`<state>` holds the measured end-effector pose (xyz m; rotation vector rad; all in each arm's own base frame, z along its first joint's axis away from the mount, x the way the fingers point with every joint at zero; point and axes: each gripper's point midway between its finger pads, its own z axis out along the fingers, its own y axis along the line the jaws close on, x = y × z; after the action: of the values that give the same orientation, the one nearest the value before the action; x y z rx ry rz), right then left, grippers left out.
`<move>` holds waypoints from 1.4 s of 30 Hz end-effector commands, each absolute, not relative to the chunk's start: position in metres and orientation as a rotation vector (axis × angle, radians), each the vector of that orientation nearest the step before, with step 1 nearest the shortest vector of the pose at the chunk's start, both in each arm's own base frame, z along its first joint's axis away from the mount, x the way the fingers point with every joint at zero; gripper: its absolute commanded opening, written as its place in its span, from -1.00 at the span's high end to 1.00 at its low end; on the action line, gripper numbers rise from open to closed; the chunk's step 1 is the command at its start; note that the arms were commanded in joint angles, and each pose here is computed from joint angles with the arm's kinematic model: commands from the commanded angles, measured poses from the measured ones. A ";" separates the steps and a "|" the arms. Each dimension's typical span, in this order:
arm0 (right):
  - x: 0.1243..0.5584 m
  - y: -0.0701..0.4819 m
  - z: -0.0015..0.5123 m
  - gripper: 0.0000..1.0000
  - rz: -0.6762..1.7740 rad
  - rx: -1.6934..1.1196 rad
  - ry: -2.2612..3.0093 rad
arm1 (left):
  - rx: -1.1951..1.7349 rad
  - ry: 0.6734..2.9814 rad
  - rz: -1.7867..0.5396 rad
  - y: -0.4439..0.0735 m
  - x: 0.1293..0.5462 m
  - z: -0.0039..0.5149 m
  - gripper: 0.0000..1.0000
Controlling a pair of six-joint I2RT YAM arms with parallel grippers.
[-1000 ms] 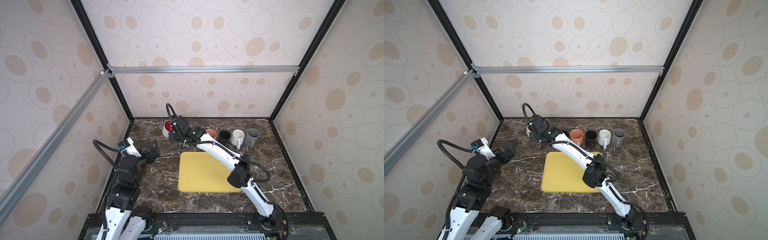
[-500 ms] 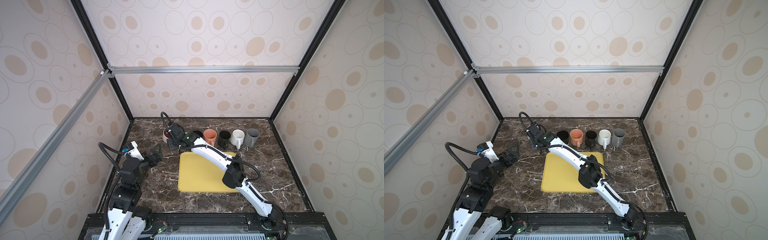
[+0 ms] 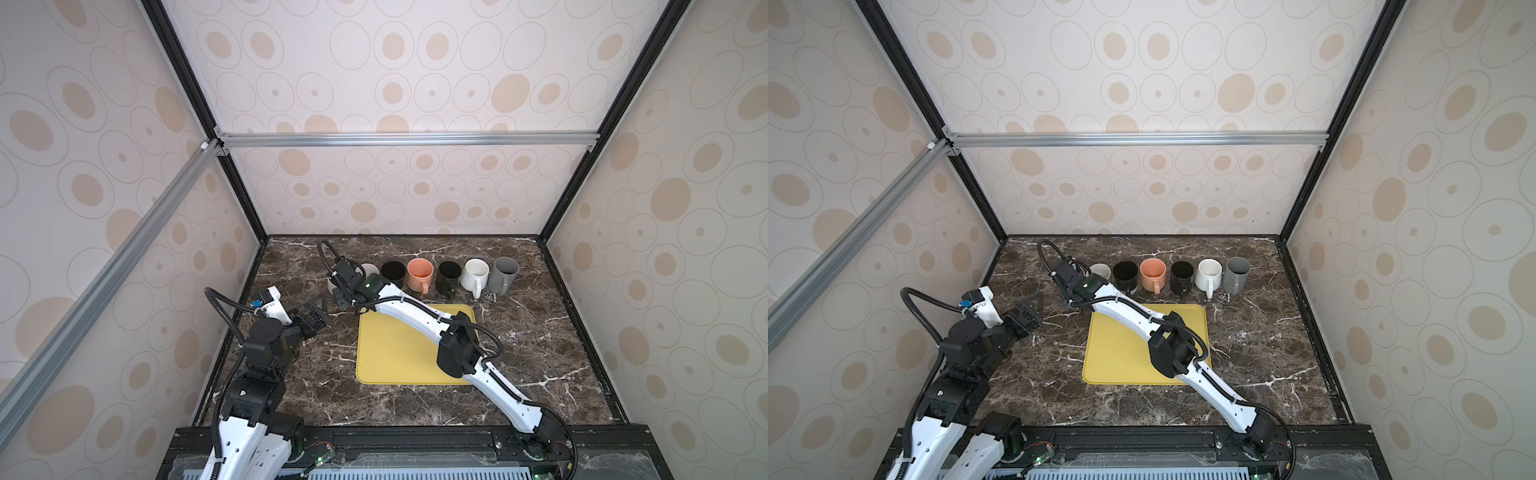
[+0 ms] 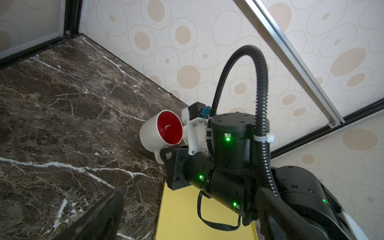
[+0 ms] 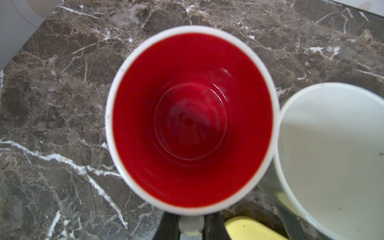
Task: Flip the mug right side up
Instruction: 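Lower the red-lined white mug onto the table at the end of the mug row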
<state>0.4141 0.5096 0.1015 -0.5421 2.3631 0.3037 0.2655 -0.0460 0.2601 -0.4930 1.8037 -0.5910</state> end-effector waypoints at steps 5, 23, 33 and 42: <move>0.428 0.526 0.130 1.00 0.351 -0.490 2.240 | -0.483 1.785 -0.614 -0.048 0.270 0.264 -1.00; 0.435 0.517 0.102 0.99 0.290 -0.468 2.279 | -0.478 1.802 -0.618 -0.051 0.273 0.255 -1.00; 0.439 0.510 0.108 0.67 0.245 -0.449 2.267 | -0.479 1.813 -0.620 -0.052 0.272 0.250 -1.00; 0.437 0.510 0.100 0.55 0.249 -0.449 2.288 | -0.478 1.813 -0.618 -0.051 0.271 0.249 -1.00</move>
<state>0.4285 0.5071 0.0800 -0.5049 2.3399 0.2326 0.2714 -0.0523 0.2449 -0.4792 1.8341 -0.6098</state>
